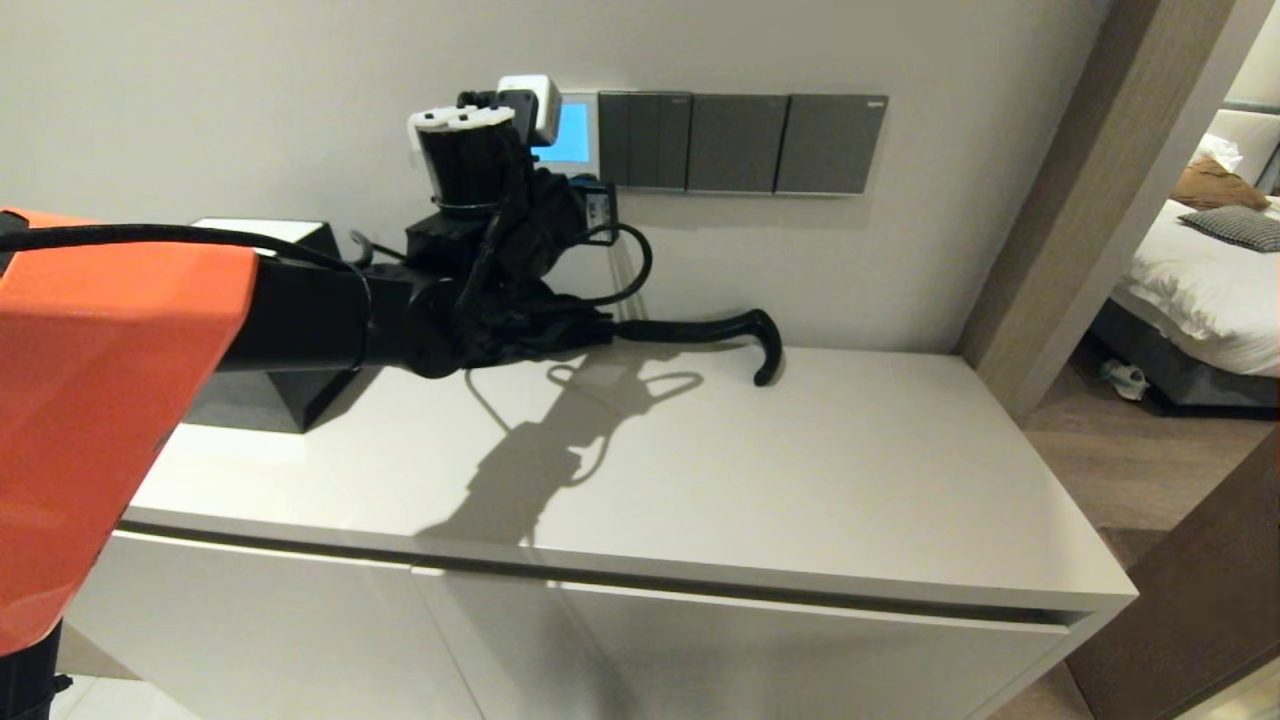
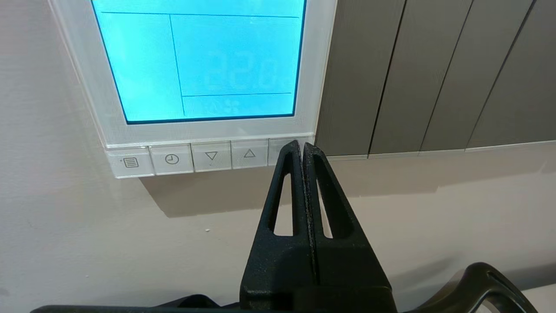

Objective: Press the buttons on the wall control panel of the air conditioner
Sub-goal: Turn on the central air conditioner

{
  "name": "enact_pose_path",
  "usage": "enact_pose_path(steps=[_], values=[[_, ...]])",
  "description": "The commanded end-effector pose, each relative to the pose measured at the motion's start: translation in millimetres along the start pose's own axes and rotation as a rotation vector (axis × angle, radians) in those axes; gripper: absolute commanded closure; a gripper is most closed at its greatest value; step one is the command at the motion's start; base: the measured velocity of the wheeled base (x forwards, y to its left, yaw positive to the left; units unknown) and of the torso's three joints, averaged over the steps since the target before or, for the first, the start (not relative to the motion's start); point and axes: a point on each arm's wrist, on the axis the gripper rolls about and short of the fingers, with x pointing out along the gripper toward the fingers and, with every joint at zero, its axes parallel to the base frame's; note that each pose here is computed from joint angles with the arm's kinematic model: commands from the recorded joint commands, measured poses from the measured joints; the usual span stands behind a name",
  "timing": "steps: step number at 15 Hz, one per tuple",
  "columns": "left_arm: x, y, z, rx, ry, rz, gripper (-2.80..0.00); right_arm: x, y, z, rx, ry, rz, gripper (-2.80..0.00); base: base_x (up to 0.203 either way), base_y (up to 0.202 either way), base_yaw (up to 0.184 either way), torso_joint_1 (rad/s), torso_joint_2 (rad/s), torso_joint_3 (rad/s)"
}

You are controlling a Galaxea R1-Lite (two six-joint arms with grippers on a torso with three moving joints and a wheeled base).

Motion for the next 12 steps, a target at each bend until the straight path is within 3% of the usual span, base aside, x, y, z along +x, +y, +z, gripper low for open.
enact_pose_path(steps=[1, 7, 12], values=[[0, -0.1, 0, -0.001, -0.003, 0.002, 0.0, 0, 0, -1, 0.0, 0.004, 0.0, 0.0, 0.0, 0.0, 0.0, 0.0, 0.0, 0.0], [-32, -12.7, 21, -0.019, -0.042, -0.042, 0.0, 0, 0, -1, 0.0, 0.002, 0.0, 0.0, 0.0, 0.0, 0.0, 0.0, 0.0, 0.0], [-37, -11.4, 23, -0.017, -0.038, -0.042, 0.0, 0, 0, -1, 0.0, 0.002, 0.0, 0.0, 0.0, 0.0, 0.0, 0.0, 0.0, 0.0]])
